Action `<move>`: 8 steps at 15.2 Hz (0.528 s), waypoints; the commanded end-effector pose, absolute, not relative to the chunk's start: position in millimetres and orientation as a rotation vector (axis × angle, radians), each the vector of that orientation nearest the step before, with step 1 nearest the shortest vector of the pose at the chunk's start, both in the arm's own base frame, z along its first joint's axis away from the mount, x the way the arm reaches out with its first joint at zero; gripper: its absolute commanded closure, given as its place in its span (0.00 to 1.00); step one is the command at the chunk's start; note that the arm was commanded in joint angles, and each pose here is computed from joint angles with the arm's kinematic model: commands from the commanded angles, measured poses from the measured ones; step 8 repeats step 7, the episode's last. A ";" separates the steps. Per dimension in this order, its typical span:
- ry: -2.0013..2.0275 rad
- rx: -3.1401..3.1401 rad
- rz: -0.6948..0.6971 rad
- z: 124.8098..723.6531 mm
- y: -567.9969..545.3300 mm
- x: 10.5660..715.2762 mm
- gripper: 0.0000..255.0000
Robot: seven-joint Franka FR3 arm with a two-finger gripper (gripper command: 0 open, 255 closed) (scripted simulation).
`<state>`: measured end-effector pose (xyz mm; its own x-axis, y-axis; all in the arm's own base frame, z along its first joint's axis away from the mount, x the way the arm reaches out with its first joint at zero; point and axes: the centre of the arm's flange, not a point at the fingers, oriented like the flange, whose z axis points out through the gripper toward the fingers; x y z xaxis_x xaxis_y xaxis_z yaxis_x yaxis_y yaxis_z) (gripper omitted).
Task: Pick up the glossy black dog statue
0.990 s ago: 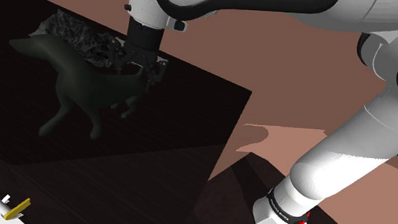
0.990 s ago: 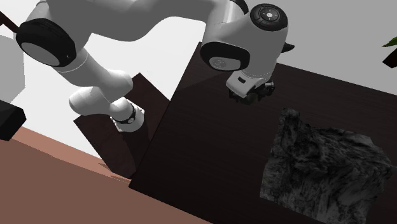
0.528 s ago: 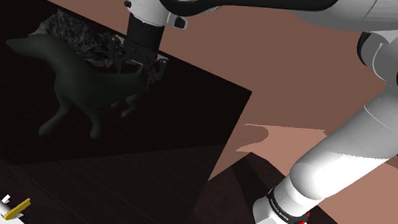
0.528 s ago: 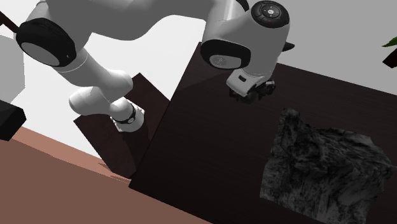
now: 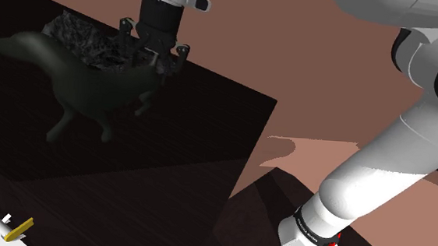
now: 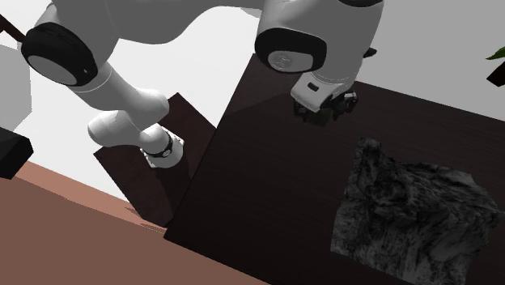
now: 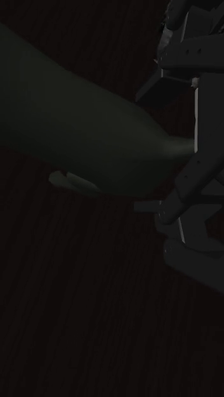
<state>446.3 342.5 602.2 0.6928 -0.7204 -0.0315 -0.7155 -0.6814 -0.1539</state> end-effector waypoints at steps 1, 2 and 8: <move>1.173 -2.746 -0.048 613.9 342.8 446.8 1.00; 1.173 -2.746 -0.048 619.1 342.8 446.8 1.00; 1.174 -2.746 -0.048 635.8 342.8 446.8 1.00</move>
